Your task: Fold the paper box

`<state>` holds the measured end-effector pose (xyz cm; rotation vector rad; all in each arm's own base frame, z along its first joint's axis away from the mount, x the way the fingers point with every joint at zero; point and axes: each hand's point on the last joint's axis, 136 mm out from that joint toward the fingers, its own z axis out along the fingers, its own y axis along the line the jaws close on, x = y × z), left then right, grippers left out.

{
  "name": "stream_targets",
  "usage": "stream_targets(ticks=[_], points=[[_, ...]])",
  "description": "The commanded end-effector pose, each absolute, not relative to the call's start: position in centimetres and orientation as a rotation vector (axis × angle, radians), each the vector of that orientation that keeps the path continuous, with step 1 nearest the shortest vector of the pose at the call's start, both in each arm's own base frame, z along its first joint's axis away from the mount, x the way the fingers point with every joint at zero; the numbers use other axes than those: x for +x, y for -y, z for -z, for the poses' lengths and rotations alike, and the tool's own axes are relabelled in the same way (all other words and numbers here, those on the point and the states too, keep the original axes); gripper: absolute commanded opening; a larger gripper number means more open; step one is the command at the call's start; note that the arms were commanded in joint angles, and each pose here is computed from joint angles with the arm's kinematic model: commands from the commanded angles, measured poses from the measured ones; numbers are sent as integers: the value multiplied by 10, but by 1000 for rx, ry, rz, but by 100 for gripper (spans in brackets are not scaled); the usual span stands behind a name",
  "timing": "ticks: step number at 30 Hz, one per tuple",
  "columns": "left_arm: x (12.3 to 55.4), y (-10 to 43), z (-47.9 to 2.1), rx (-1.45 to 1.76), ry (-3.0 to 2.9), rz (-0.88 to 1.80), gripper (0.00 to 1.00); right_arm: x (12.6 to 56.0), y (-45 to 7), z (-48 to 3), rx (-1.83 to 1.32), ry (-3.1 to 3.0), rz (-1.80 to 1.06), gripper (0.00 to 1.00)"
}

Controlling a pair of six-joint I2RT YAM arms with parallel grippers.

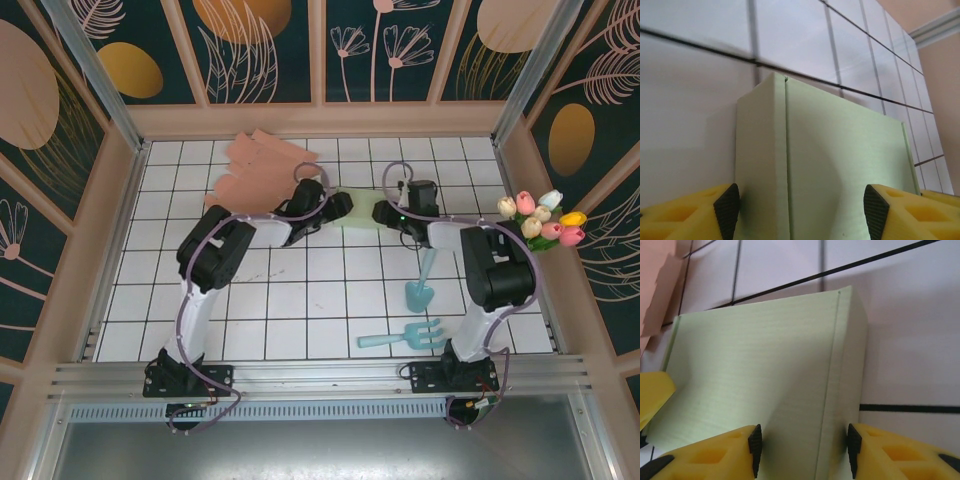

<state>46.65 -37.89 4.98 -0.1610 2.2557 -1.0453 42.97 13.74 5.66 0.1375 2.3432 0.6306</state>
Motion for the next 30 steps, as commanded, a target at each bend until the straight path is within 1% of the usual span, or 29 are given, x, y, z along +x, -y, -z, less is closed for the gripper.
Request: stream_targets(ticks=[1, 4, 7, 10, 14, 17, 19, 22, 25, 26, 28, 30], points=[[450, 421, -37, -22, -2305, 1104, 69, 439, -104, -80, 244, -2244, -551, 51], [454, 426, -40, -24, -2289, 1098, 70, 447, -93, -92, 217, -2219, -511, 53], [460, 413, -49, -34, -2287, 983, 74, 455, -87, -99, 182, -2222, -446, 55], [461, 385, -64, -61, -2286, 826, 78, 456, -79, -104, 184, -2222, -381, 58], [443, 330, -96, -142, -2258, 691, 78, 441, -75, -122, 185, -2155, -345, 59], [423, 264, -109, -203, -2243, 488, 78, 430, -91, -138, 122, -2112, -349, 59], [410, 230, -104, -158, -2262, 342, 77, 426, -106, -144, 71, -2111, -342, 58], [403, 197, -90, -8, -2302, 65, 77, 420, -127, -147, -1, -2112, -334, 58], [400, 159, -83, 68, -2311, -272, 76, 414, -138, -148, -44, -2116, -327, 58], [398, 150, -81, 83, -2319, -345, 74, 413, -141, -151, -54, -2113, -333, 58], [394, 138, -81, 117, -2321, -434, 72, 412, -144, -153, -65, -2108, -347, 59], [393, 133, -82, 147, -2319, -457, 72, 412, -145, -155, -63, -2101, -356, 58]])
